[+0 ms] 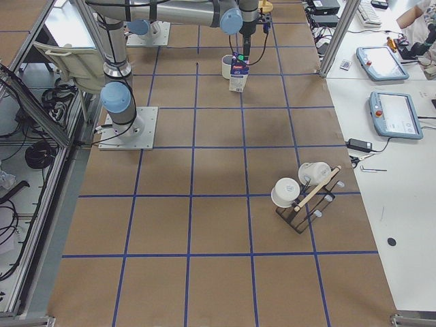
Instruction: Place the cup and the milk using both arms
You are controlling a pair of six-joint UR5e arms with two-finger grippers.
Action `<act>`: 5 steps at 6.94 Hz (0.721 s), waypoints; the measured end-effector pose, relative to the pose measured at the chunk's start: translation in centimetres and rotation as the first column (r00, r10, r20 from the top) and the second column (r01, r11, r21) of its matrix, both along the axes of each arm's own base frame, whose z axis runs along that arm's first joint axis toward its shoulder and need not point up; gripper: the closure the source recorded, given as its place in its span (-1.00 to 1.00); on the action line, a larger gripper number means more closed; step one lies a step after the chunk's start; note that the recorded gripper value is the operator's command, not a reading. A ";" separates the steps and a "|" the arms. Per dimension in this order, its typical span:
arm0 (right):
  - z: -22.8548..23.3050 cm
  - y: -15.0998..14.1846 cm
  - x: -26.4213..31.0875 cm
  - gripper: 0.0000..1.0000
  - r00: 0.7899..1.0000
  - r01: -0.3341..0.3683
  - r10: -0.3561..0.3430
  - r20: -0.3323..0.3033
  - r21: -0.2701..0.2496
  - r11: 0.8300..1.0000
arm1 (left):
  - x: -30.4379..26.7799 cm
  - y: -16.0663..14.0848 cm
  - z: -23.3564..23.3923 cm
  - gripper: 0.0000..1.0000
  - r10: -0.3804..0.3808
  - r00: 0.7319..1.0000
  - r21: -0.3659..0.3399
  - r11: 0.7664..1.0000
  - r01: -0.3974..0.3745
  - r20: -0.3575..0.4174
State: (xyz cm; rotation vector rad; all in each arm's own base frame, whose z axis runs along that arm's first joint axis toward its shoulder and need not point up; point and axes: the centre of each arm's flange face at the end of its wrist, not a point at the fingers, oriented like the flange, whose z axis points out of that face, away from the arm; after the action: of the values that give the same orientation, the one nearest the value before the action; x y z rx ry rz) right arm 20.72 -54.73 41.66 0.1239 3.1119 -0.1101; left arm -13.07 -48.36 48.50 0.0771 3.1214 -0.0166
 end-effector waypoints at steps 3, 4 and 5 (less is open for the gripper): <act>4.6 1.5 -9.1 -1.00 0.992 0.117 -0.117 -0.038 0.008 0.993 | 0.0 0.0 0.1 -1.00 0.001 1.000 -0.001 1.000 -0.001 0.000; 5.3 2.2 -9.9 -1.00 0.990 0.128 -0.126 -0.067 0.025 0.991 | 0.0 0.0 0.1 -1.00 0.001 1.000 -0.003 1.000 -0.001 0.000; 5.8 2.9 -10.1 -1.00 0.989 0.130 -0.127 -0.076 0.030 0.991 | 0.0 0.0 0.1 -1.00 0.001 1.000 -0.004 1.000 -0.001 0.000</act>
State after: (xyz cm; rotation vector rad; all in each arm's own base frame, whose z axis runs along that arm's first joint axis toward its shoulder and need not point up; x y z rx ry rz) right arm 10.64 -51.80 47.46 0.3294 3.1784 -0.0635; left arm -13.06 -48.34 48.64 0.0751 3.1213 -0.0224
